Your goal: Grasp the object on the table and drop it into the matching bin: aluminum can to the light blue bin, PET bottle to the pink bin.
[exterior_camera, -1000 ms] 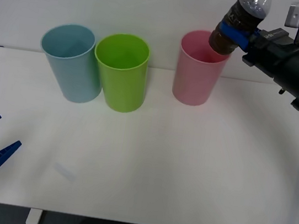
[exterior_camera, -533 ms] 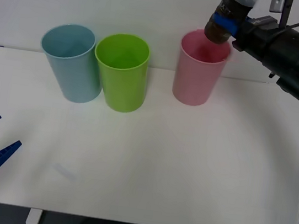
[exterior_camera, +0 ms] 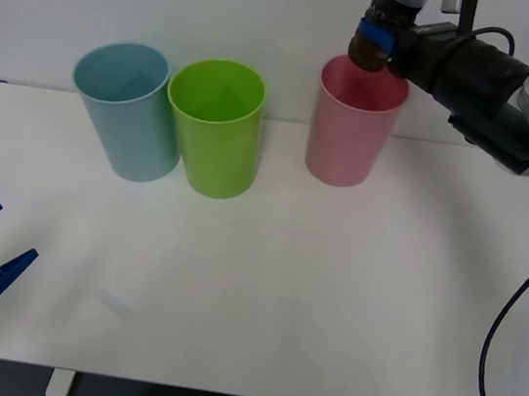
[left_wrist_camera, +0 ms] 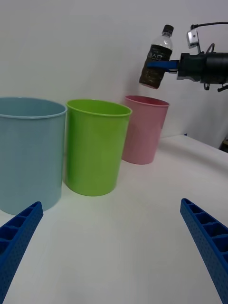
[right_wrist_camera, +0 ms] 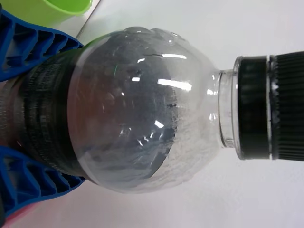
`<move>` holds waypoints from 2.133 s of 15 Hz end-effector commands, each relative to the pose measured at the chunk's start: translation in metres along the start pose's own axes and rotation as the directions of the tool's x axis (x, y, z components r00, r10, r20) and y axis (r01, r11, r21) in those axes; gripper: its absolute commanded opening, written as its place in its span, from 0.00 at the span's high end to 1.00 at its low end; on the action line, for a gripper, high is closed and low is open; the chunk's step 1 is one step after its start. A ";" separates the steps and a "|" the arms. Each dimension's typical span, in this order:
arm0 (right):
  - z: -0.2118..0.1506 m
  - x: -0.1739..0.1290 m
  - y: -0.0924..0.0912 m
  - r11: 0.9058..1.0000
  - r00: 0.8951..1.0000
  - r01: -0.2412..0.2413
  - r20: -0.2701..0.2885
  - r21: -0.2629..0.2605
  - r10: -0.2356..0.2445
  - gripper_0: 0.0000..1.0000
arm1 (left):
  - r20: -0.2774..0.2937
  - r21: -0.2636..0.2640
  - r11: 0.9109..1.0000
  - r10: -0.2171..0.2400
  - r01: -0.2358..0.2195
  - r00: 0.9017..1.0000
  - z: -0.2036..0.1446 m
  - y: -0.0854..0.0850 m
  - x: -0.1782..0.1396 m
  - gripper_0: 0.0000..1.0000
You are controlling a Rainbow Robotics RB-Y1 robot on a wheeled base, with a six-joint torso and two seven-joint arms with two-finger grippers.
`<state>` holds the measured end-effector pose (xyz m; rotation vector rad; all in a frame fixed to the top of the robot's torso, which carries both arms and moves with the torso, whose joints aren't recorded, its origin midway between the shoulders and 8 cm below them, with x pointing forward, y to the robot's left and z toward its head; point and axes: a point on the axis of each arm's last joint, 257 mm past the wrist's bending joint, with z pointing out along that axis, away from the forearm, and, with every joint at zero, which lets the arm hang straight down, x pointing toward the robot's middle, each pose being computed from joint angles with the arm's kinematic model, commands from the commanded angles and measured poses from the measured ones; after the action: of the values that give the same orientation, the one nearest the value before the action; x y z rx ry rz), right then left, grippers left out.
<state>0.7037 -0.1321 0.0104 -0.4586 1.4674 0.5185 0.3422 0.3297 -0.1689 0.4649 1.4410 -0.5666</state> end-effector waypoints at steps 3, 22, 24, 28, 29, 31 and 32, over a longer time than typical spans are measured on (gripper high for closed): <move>0.003 0.004 -0.002 1.000 1.000 0.010 -0.003 0.014 -0.010 1.00 | 0.000 0.000 1.000 0.000 0.000 1.000 0.000 0.000 0.000 0.00; -0.038 -0.010 -0.001 0.997 0.999 -0.014 0.043 -0.074 0.018 0.00 | 0.000 0.000 1.000 0.000 0.000 1.000 0.000 0.000 0.000 0.00; -0.057 -0.008 0.003 0.996 0.998 -0.007 0.057 -0.087 0.012 0.00 | 0.000 0.000 1.000 0.000 0.000 1.000 0.000 0.000 0.000 0.00; -0.105 0.005 0.012 0.992 0.998 0.004 0.057 -0.122 0.003 0.00 | 0.000 0.000 1.000 0.000 0.000 1.000 0.000 0.000 0.000 0.00; -0.118 0.010 0.013 0.992 0.999 0.006 0.051 -0.128 0.000 0.00 | 0.000 0.000 1.000 0.000 0.000 1.000 0.000 0.000 0.000 0.00; -0.139 0.016 0.018 0.989 0.998 0.032 0.048 -0.141 -0.026 0.00 | 0.000 0.000 1.000 0.000 0.000 1.000 0.000 0.000 0.000 0.00; -0.147 0.019 0.017 0.989 0.998 0.051 0.049 -0.142 -0.045 0.00 | 0.000 0.000 1.000 0.000 0.000 1.000 0.000 0.000 0.000 0.00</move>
<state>0.5805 -0.1997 -0.0144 -0.5785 1.3826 0.6044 0.3423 0.3297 -0.1689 0.4649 1.4409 -0.5666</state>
